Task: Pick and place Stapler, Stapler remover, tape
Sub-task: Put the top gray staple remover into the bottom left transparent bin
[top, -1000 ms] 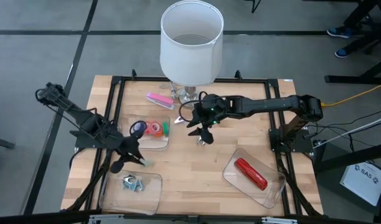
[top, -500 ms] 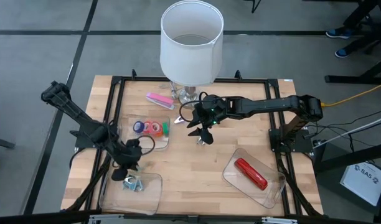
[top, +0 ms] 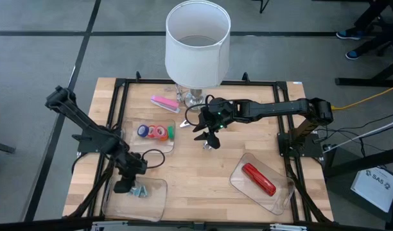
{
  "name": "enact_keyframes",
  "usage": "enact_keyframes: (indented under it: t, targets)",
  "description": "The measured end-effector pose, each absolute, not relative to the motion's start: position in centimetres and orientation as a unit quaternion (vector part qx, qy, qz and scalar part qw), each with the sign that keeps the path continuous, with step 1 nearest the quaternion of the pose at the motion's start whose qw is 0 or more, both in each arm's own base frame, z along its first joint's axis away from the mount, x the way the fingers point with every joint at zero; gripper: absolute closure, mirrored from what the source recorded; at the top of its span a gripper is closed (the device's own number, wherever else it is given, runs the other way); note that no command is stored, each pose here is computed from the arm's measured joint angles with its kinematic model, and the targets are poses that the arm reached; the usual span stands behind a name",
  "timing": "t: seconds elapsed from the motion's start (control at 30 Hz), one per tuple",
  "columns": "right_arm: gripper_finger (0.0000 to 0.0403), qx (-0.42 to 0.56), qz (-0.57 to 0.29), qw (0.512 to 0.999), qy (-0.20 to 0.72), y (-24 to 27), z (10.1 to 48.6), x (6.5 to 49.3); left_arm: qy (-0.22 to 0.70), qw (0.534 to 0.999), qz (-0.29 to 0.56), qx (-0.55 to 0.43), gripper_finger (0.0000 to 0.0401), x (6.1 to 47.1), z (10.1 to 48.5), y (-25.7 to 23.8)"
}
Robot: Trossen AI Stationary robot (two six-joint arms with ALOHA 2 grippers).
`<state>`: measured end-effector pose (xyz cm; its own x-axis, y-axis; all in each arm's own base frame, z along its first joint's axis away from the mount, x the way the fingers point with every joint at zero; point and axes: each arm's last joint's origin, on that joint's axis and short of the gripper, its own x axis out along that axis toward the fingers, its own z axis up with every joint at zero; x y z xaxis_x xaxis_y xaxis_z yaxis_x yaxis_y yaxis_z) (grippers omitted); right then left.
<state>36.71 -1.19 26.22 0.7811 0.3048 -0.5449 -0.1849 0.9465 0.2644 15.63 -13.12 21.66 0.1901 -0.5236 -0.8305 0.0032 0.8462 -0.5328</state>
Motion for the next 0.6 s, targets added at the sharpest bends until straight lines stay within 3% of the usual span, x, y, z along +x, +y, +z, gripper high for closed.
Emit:
enact_keyframes:
  t: [0.17, 0.6]
  targets:
    - [0.0206, 0.098, 0.131, 0.938, 0.307, -1.19, 26.18, 36.68, 0.61, 0.74, -0.186, -0.214, 0.0359, 16.02, 21.37, -13.47]
    - [0.0206, 0.101, 0.129, 0.935, 0.315, -1.18, 26.06, 36.57, 0.598, 0.757, -0.17, -0.203, 0.0314, 16.17, 21.34, -13.36]
